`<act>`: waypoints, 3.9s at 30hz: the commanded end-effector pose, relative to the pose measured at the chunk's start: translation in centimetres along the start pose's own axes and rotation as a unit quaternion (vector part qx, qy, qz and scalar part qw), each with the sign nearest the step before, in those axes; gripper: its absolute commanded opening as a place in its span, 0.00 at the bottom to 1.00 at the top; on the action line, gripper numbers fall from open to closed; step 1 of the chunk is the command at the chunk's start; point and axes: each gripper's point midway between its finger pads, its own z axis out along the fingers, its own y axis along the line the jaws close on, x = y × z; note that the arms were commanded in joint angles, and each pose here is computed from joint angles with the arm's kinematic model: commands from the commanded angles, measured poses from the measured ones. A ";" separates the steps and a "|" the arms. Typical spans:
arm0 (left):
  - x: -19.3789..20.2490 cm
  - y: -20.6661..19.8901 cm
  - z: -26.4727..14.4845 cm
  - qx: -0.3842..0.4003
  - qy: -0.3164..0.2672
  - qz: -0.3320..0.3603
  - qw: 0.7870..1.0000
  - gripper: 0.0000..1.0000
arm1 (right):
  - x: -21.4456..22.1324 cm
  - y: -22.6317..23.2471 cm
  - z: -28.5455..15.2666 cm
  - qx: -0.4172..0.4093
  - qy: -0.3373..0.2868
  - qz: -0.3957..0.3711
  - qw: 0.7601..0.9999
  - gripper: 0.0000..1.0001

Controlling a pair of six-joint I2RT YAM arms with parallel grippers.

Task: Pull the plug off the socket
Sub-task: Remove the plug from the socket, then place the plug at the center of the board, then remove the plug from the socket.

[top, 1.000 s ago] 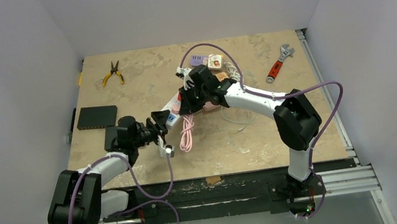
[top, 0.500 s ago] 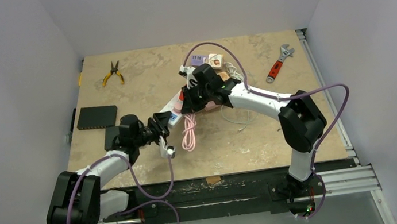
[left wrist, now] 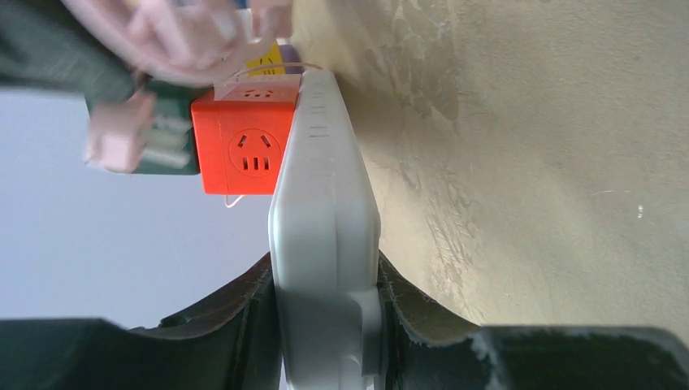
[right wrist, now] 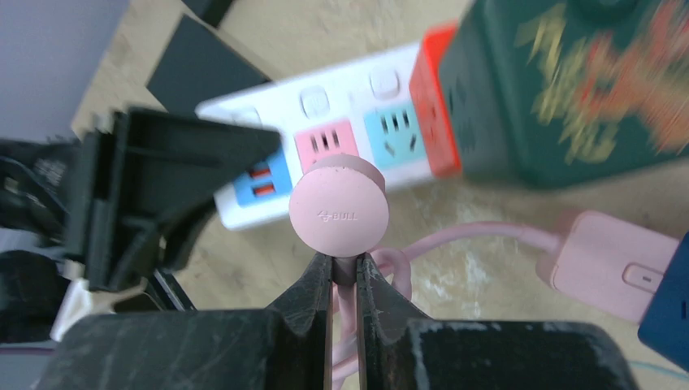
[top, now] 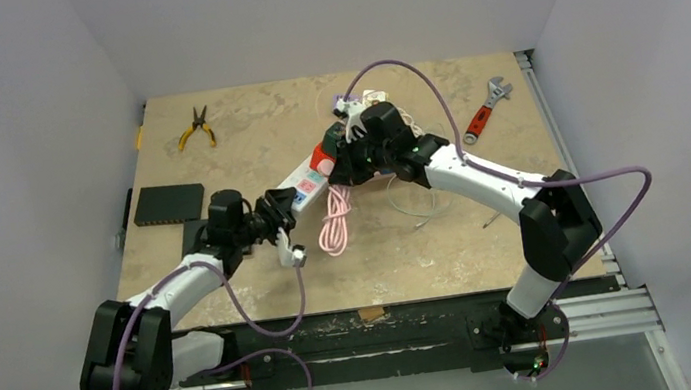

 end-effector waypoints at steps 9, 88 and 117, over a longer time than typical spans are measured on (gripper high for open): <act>3.7 -1.6 -1.0 0.049 0.096 -0.163 0.981 0.00 | 11.2 -0.7 0.8 0.027 0.091 0.001 0.995 0.00; 1.7 -3.3 -2.5 0.056 0.114 -0.190 0.974 0.00 | -8.2 -2.4 8.3 -0.036 -0.216 -0.046 0.975 0.00; 1.2 -5.5 -3.0 0.101 0.117 -0.195 0.969 0.00 | -14.6 -8.2 2.7 0.001 -0.290 0.015 0.957 0.00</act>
